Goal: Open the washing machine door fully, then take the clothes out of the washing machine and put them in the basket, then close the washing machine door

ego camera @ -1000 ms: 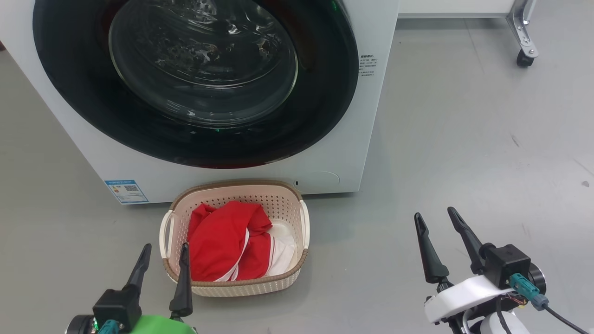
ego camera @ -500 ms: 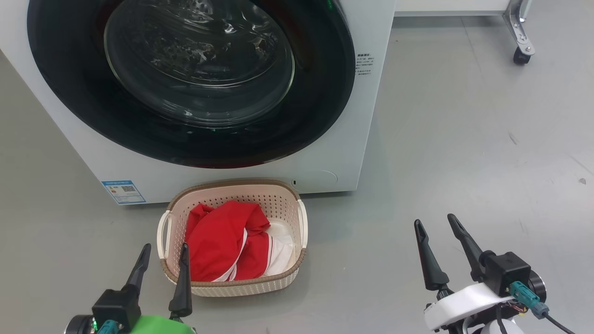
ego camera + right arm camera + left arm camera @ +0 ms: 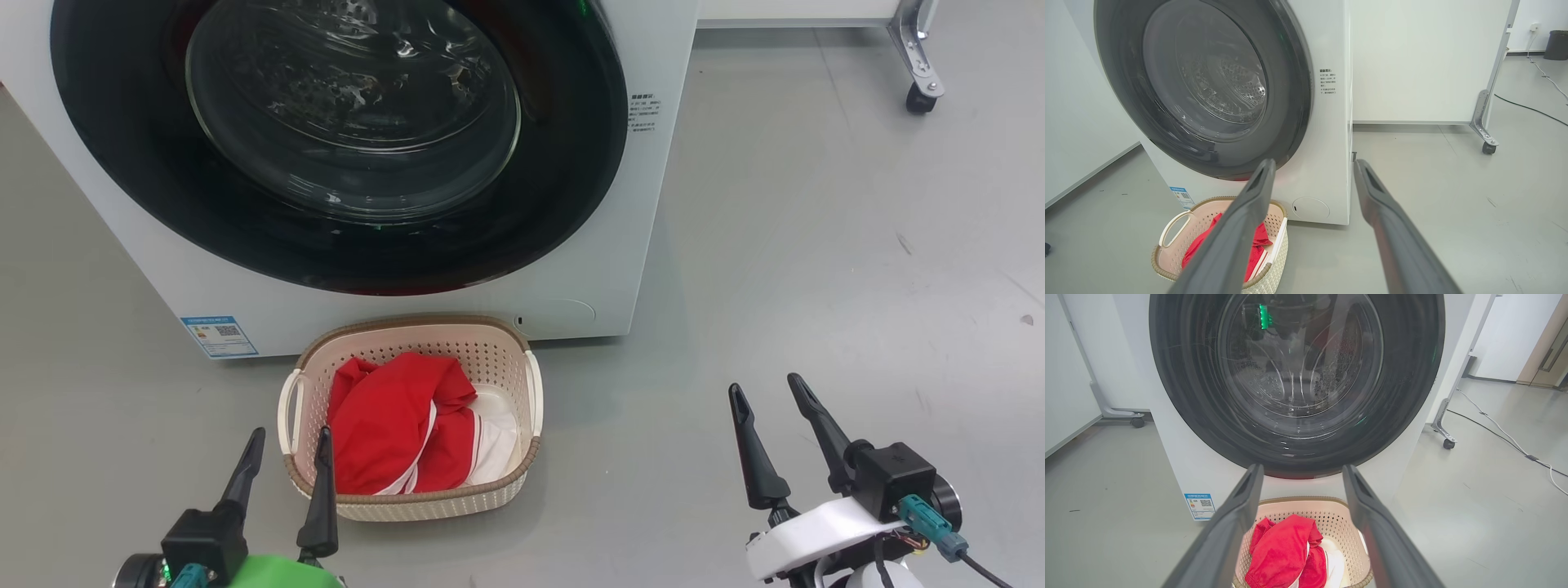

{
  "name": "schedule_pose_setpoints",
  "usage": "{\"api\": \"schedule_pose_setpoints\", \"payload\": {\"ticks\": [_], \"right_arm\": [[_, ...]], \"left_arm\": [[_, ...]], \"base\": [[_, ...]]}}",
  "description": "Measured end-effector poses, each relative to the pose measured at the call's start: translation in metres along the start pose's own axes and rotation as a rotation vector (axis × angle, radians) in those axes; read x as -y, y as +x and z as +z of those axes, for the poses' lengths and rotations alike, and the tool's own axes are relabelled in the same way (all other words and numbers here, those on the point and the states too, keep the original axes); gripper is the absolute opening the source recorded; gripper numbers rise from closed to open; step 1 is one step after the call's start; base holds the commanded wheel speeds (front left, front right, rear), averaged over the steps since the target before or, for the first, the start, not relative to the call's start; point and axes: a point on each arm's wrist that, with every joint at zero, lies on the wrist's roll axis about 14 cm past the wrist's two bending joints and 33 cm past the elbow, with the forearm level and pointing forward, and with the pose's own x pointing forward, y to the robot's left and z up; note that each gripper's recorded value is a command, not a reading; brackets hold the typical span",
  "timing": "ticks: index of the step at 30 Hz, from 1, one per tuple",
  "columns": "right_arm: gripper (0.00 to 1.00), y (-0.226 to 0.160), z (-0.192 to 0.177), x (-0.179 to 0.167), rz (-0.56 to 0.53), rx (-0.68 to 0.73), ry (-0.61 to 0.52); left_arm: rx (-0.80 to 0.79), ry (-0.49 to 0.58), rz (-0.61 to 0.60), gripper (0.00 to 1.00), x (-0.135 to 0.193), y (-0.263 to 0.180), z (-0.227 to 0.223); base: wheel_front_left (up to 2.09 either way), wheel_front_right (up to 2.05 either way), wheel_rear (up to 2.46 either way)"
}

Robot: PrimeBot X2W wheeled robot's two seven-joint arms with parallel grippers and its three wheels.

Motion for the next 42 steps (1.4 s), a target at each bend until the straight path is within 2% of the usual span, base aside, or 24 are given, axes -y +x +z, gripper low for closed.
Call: {"api": "schedule_pose_setpoints", "payload": {"ticks": [5,6,12,19,42], "right_arm": [[1.00,0.000,0.000,0.000,-0.002,0.001,0.008],[0.00,0.000,0.000,0.000,-0.003,0.000,0.012],[0.00,-0.012,-0.027,0.003,-0.023,-0.086,0.023],[0.00,-0.015,-0.028,0.003,-0.035,-0.087,0.068],[0.00,-0.018,-0.023,0.027,-0.152,-0.076,0.381]], "left_arm": [[-0.002,-0.001,0.000,1.00,0.000,0.000,0.000],[-0.002,-0.001,0.000,0.00,0.000,-0.001,0.000],[-0.068,-0.009,0.016,0.00,-0.001,-0.006,-0.021],[-0.079,-0.049,0.023,0.00,-0.002,-0.009,-0.025],[-0.105,-0.366,0.092,0.00,-0.017,-0.010,-0.024]], "base": [[0.00,0.00,0.00],[0.00,0.00,0.00],[0.00,0.00,0.00],[0.00,0.00,0.00],[0.00,0.00,0.00]]}}
